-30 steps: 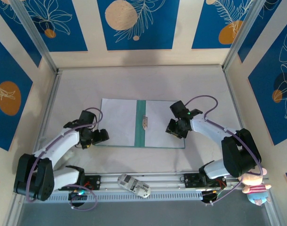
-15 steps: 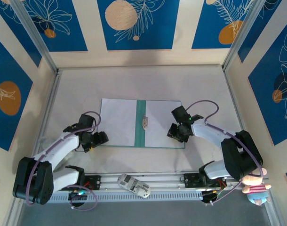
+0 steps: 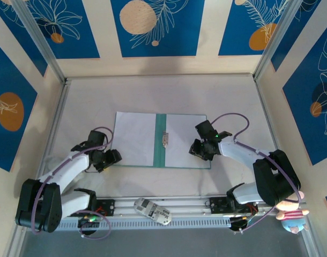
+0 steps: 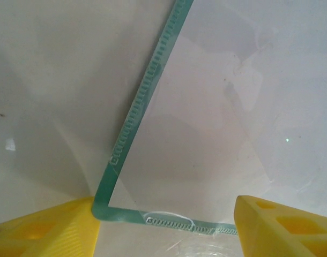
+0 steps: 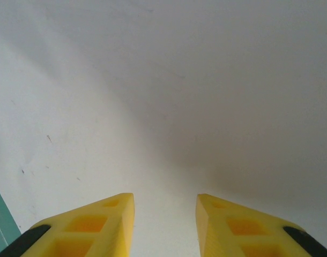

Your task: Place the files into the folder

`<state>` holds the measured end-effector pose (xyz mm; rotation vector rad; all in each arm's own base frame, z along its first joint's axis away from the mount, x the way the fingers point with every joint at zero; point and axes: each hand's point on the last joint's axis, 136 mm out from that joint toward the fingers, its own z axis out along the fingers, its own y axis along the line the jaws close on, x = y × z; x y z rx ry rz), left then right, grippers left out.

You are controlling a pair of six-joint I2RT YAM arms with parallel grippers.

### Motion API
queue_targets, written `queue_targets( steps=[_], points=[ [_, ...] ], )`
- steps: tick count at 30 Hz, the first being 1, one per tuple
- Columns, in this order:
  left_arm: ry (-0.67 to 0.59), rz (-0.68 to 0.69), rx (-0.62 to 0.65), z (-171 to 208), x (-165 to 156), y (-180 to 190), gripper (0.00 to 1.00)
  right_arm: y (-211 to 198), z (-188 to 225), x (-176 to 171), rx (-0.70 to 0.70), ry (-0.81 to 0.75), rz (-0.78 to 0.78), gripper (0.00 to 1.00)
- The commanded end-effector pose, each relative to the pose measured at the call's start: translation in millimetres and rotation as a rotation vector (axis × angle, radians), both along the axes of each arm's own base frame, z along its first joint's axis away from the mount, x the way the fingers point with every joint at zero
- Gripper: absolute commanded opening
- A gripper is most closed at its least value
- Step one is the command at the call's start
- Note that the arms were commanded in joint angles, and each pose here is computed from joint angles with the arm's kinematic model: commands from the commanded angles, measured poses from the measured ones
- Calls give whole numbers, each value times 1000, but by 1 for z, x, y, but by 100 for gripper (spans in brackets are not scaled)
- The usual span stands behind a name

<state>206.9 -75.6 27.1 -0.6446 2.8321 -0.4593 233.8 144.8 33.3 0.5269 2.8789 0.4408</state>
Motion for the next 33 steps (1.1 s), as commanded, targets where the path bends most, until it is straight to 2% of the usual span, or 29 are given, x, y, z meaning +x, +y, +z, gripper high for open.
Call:
queue_targets(
  steps=[1, 13, 21, 33],
  points=[
    [-36, 3, -24, 5, 4, 1, 64, -2, -1, -3, -11, -13, 17, 36],
    [-115, 12, -65, 20, 11, 0, 46, -3, -1, -3, -9, -12, 12, 36],
    [-200, 12, -147, 40, 22, -10, 29, -5, 0, -4, 1, -24, 2, 36],
    [-220, 45, -309, 44, 28, -30, 25, -10, -1, -6, 37, -29, -24, 36]
  ],
)
